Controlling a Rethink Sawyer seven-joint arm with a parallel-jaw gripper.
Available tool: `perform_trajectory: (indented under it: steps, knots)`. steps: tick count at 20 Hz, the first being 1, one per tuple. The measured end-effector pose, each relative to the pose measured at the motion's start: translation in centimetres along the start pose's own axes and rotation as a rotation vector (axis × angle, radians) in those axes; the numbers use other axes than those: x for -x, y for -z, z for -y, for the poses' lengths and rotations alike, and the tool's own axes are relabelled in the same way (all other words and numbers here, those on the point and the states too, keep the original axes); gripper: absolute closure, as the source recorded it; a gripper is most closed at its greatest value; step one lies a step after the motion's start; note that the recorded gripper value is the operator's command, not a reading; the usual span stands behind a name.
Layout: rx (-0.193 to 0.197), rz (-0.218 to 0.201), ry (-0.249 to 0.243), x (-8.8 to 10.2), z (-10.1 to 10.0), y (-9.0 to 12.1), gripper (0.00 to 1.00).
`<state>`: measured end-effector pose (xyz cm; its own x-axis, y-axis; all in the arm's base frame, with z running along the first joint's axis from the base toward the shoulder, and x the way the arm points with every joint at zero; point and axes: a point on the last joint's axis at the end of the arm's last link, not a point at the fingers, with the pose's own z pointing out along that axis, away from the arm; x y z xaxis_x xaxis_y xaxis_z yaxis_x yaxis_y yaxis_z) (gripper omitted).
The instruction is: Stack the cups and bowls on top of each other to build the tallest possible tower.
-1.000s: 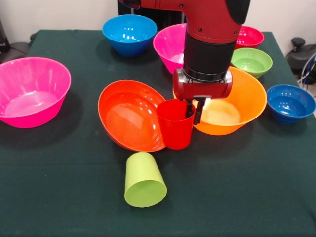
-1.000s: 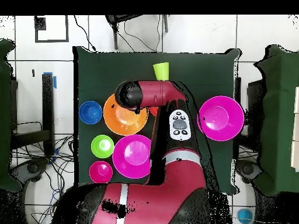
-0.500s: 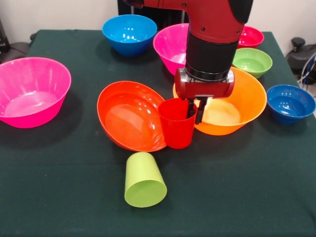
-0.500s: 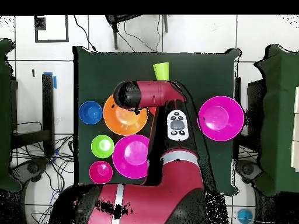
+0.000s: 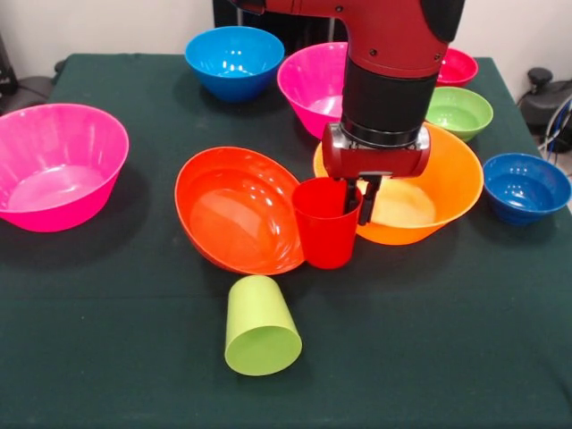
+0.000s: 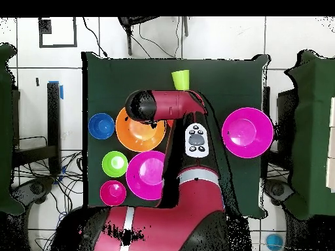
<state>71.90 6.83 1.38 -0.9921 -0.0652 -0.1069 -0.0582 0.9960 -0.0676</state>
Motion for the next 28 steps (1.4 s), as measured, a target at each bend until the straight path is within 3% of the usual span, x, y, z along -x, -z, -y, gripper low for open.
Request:
perform_trajectory:
  steps: [13,28]
  knots:
    - [-0.002,-0.005,-0.020,0.3,-0.5,-0.7,1.00]
    - [-0.011,-0.049,-0.022,-1.4,-0.3,-3.1,1.00]
